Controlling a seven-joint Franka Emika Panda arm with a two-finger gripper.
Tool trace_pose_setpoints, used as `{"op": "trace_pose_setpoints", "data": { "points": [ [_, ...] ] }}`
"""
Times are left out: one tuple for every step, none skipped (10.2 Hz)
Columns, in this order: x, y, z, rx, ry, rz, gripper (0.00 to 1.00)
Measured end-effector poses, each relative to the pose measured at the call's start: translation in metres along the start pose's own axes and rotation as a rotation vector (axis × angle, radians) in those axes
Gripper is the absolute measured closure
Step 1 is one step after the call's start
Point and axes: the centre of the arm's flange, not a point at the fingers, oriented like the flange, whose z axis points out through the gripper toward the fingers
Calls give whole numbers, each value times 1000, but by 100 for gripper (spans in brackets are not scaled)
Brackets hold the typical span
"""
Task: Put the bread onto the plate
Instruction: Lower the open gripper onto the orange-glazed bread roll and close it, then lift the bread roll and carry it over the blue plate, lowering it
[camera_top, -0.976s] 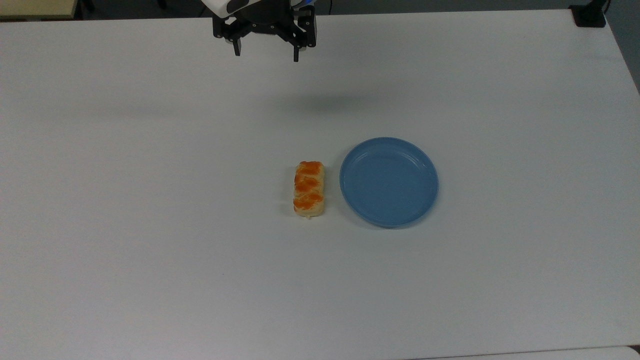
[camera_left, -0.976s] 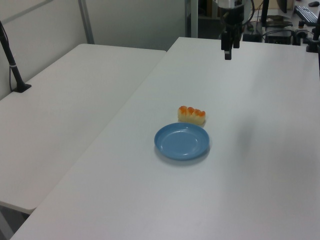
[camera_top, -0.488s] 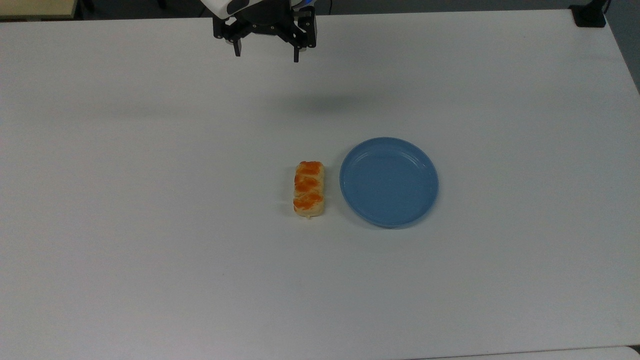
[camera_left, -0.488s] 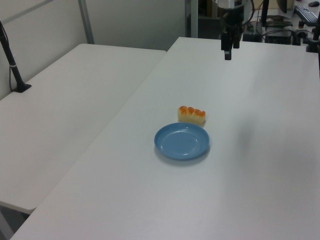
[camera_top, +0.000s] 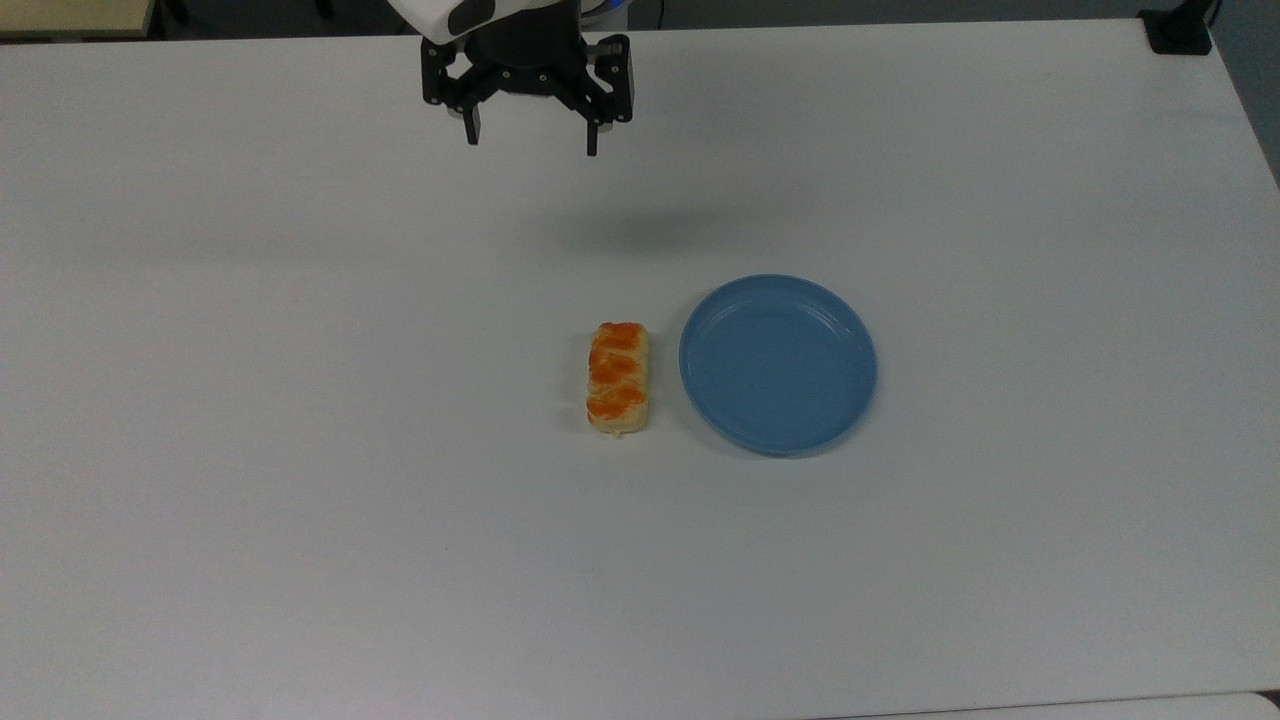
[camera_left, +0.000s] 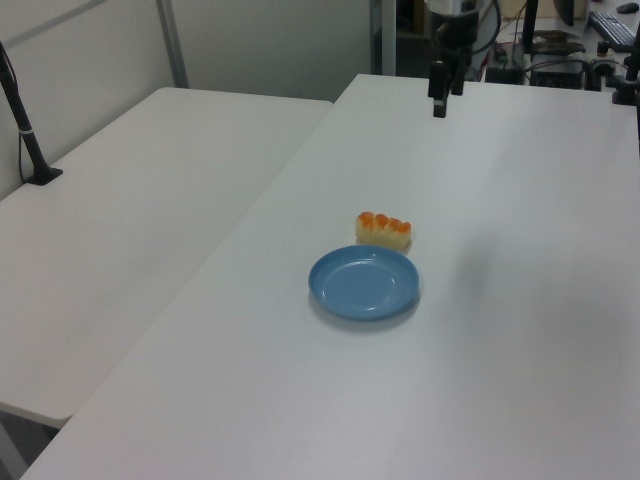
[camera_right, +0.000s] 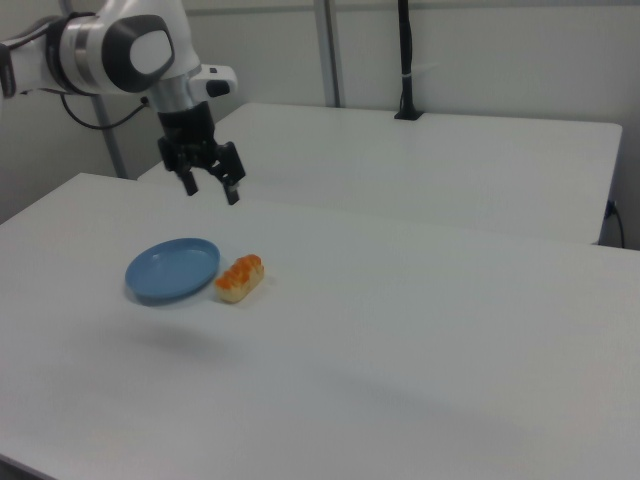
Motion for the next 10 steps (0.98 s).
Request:
{"op": "trace_pose_setpoints", "data": {
  "points": [
    [12,6,5,4,56,13,0],
    [28,14,20,7,110,27,0],
    [44,12,51,7,125,24,0],
    [58,0,88,9,126,2,0],
    [66,-26,132,11,106,-36,0],
    [69,-55,174,13,82,-77,0],
    [68,-78,209,12,54,-109,0],
    [66,-91,232,10,32,-128,3],
    [65,-94,240,8,20,-133,7],
    [65,-92,241,7,20,-130,26]
  ]
}}
